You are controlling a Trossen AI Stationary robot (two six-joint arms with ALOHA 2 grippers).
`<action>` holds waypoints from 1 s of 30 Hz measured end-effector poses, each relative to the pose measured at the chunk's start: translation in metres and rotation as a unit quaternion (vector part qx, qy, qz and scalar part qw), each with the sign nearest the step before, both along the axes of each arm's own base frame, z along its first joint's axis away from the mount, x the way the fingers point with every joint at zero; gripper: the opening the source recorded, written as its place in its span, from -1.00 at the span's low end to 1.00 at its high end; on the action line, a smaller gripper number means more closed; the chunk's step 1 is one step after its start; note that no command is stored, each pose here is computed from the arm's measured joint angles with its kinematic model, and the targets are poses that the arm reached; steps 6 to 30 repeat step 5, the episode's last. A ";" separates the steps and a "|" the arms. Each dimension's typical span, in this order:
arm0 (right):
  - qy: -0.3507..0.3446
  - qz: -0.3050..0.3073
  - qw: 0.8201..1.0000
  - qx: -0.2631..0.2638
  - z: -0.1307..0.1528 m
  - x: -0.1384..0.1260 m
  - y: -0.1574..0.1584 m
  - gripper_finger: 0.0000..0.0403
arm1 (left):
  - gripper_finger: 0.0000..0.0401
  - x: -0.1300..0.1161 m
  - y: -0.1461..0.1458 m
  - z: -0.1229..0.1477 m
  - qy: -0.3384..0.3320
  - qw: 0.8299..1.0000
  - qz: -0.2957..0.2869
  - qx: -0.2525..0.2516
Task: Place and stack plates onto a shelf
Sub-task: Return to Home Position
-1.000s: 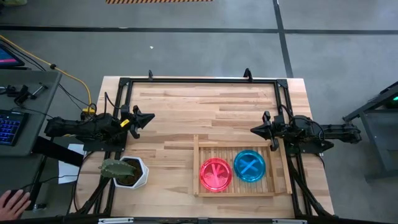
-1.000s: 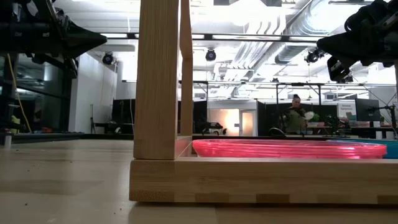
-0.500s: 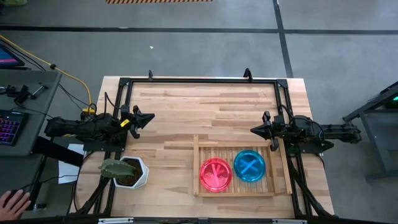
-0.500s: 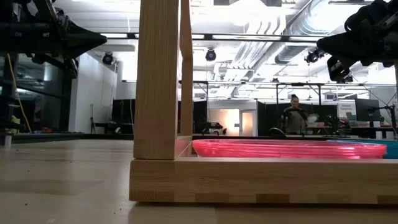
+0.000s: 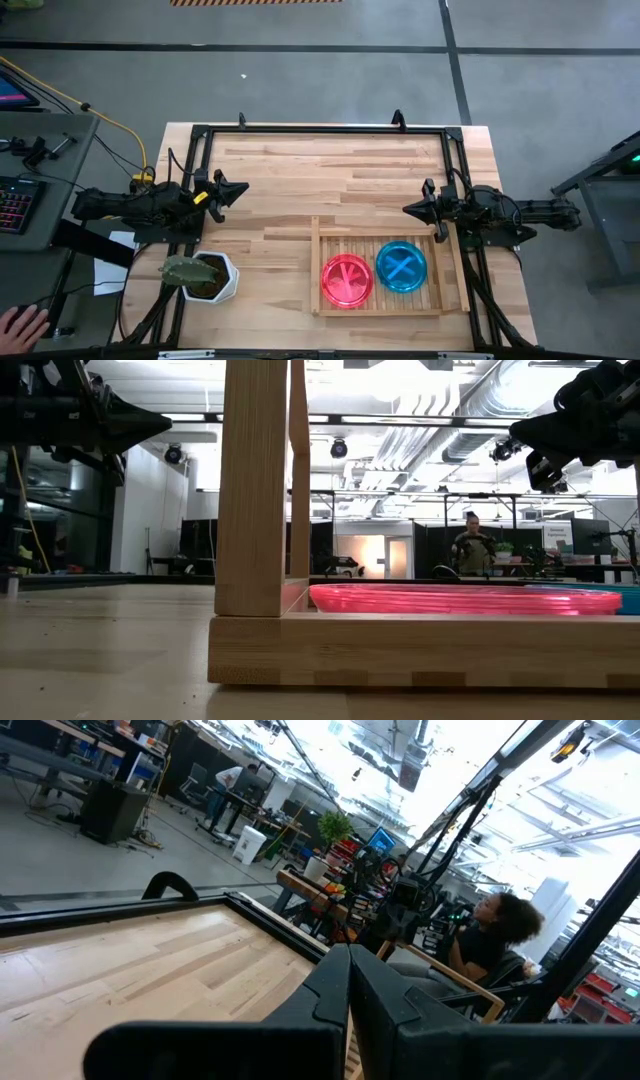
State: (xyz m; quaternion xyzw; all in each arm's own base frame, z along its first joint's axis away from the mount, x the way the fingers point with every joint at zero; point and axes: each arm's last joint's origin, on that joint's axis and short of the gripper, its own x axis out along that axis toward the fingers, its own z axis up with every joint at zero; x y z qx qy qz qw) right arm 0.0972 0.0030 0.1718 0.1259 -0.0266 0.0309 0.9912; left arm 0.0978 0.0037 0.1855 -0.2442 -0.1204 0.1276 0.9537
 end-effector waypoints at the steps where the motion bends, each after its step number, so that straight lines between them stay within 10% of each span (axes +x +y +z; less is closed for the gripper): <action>1: 0.000 0.000 1.000 0.000 0.000 0.000 0.000 -1.00 | -1.00 0.000 0.000 0.000 0.000 1.000 0.000 0.000; 30: 0.000 0.000 1.000 0.000 0.000 0.000 0.000 -1.00 | -1.00 0.000 0.000 0.000 0.000 1.000 0.000 0.000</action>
